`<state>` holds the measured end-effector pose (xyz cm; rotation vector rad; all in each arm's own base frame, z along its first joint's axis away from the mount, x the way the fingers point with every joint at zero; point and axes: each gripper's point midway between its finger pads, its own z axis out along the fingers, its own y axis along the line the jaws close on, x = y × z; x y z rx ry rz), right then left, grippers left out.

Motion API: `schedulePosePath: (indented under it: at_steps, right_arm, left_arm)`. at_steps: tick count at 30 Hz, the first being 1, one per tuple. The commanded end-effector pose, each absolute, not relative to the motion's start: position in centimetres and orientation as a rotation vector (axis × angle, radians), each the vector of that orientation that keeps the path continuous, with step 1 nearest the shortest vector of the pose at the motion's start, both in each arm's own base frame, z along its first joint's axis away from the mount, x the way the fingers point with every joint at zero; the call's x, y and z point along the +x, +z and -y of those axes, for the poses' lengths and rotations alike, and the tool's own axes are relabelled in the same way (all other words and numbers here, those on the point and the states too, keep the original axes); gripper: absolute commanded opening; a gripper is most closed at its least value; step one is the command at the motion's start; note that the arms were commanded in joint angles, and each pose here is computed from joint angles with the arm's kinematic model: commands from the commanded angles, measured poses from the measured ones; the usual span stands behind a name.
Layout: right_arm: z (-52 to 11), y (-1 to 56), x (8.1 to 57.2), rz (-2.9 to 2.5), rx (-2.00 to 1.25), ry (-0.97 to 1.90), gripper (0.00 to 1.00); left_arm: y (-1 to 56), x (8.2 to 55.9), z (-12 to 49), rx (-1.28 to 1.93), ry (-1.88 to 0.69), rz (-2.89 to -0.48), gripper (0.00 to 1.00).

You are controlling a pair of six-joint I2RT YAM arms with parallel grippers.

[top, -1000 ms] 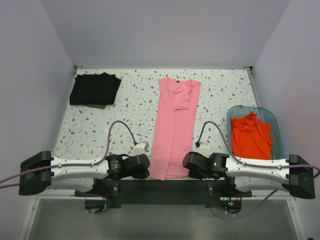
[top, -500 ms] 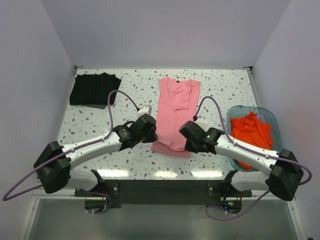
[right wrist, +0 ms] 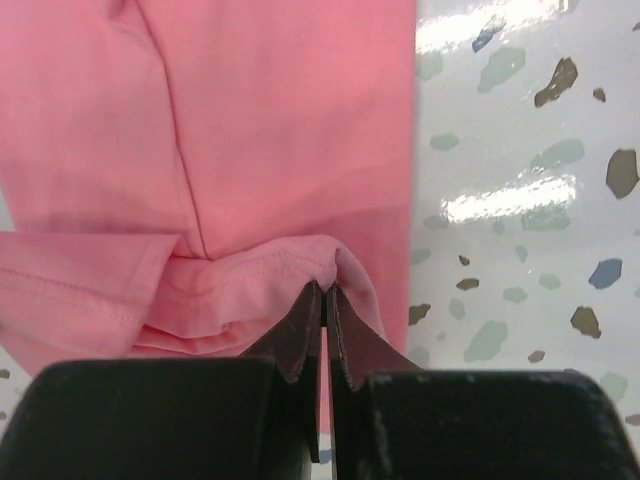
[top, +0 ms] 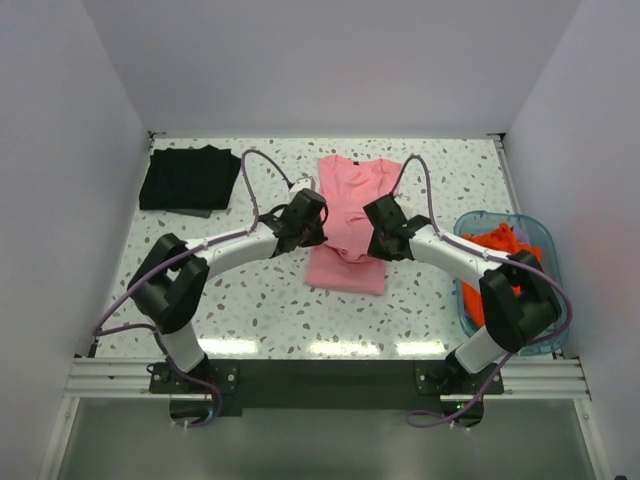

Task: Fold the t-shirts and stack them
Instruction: Fold the tshirt

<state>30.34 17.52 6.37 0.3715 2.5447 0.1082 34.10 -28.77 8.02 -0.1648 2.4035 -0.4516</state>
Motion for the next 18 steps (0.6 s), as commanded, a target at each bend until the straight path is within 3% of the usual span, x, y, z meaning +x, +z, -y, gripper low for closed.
schedulePosePath:
  at_steps: [1, 18]
  right_arm:
    - [-18.1, 8.0, 33.3, -2.472, 0.354, 0.180, 0.00]
    - [-15.2, 6.5, 37.8, -2.486, 0.459, 0.234, 0.00]
  left_arm:
    - [10.4, 37.5, 30.2, -0.158, -0.523, -2.311, 0.00]
    - [9.3, 41.6, 30.3, -0.200, -0.508, -2.326, 0.00]
